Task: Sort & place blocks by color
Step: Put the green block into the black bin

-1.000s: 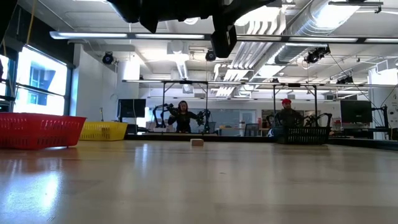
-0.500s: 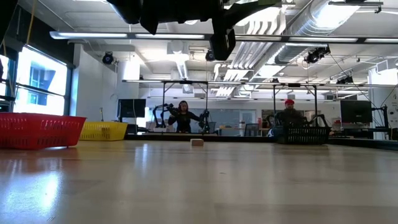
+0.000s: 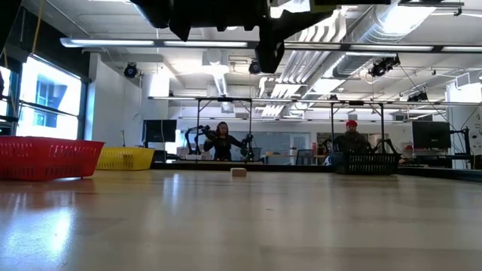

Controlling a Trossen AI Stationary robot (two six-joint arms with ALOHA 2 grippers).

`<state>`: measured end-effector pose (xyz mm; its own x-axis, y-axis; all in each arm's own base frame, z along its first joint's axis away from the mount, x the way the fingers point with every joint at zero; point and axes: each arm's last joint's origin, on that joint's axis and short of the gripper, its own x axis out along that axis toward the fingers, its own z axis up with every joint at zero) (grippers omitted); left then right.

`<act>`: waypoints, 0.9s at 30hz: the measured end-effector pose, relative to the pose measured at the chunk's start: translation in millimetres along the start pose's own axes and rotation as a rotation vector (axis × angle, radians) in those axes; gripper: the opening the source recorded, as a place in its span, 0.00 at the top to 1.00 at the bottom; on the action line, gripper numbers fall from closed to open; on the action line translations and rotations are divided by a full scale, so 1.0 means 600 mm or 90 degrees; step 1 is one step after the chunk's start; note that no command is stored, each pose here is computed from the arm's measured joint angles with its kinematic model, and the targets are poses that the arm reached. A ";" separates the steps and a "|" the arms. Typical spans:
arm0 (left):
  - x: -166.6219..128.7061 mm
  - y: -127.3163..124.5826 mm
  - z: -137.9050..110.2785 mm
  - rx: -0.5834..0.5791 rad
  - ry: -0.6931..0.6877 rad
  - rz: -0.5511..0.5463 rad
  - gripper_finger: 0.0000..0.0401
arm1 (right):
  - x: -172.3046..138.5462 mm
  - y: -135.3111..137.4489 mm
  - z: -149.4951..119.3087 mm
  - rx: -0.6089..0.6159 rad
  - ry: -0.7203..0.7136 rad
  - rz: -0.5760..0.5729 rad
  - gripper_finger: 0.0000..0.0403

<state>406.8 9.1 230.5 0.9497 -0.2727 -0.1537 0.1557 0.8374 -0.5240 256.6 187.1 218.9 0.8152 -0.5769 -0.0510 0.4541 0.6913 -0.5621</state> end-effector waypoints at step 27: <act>-0.062 0.134 0.022 0.093 0.092 0.212 0.50 | 0.145 -0.078 -0.045 0.027 0.168 -0.312 0.73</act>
<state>387.6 92.6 205.3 0.9082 -0.0297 -0.4176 -0.1076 0.9474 -0.3015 296.3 93.0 218.7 0.3898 -0.9209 -0.0008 0.7755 0.3287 -0.5390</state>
